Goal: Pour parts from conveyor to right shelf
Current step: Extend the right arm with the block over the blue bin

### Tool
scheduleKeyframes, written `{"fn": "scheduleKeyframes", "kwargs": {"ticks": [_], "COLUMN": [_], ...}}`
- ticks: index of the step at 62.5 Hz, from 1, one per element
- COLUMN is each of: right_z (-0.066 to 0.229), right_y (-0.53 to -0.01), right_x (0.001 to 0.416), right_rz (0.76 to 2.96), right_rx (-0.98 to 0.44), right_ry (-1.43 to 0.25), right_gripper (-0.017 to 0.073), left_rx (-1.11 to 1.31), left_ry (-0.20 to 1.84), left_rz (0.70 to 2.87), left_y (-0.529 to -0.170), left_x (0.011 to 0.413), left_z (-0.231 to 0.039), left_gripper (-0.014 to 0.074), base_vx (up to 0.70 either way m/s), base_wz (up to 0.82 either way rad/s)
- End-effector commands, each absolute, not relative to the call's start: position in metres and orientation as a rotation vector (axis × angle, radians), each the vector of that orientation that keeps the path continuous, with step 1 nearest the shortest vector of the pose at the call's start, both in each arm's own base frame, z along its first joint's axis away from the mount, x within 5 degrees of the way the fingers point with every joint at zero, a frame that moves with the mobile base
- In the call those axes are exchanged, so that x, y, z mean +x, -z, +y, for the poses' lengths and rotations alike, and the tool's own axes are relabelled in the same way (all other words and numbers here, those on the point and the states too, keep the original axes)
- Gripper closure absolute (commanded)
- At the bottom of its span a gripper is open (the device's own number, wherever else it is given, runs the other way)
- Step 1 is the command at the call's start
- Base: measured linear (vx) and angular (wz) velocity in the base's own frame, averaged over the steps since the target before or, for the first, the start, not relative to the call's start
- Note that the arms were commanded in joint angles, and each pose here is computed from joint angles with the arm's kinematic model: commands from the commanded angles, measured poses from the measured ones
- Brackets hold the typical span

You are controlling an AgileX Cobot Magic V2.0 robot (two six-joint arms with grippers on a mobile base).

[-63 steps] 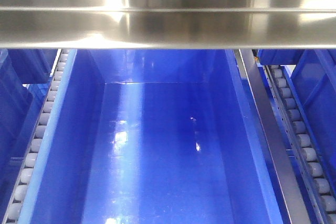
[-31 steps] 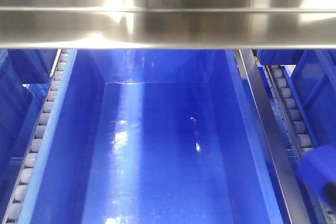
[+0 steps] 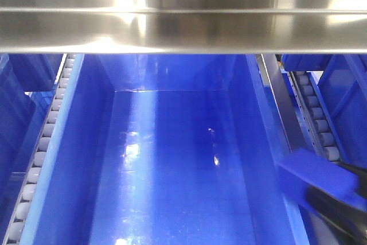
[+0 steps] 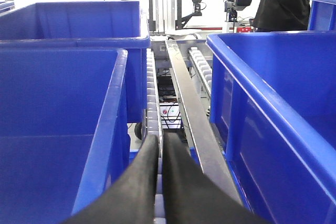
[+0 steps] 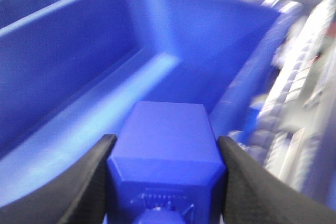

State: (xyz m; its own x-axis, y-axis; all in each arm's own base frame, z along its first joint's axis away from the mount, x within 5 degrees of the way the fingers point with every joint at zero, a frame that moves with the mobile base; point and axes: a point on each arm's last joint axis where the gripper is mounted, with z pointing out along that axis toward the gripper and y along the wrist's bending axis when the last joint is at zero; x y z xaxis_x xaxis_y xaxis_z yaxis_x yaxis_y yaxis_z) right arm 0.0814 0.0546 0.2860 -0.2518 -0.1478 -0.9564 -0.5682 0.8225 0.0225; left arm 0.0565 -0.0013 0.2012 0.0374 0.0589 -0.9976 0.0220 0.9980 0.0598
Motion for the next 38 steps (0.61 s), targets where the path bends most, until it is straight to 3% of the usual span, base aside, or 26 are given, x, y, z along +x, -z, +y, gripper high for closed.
{"fn": "scheduleKeyframes", "kwargs": {"ticks": [1, 17, 38], "right_z": [0.066, 0.114, 0.180], "right_y": [-0.313, -0.320, -0.271], "right_x": [0.102, 0.156, 0.234], "right_rz": [1.757, 1.873, 2.150], "right_rx": [-0.502, -0.643, -0.705], "right_ry": [-0.476, -0.505, -0.517], "right_gripper": [0.0519, 0.0512, 0.0495], "left_rx": [0.060, 0.060, 0.060], "left_ry": [-0.023, -0.023, -0.023], "left_rz": [1.473, 1.473, 1.473], "left_y": [-0.199, -0.199, -0.199], "left_x": [0.056, 0.056, 0.056], "left_z": [-0.002, -0.002, -0.002], "left_gripper": [0.0600, 0.0600, 0.0600], "base_vx": [0.00, 0.00, 0.00], "base_wz": [0.00, 0.00, 0.00]}}
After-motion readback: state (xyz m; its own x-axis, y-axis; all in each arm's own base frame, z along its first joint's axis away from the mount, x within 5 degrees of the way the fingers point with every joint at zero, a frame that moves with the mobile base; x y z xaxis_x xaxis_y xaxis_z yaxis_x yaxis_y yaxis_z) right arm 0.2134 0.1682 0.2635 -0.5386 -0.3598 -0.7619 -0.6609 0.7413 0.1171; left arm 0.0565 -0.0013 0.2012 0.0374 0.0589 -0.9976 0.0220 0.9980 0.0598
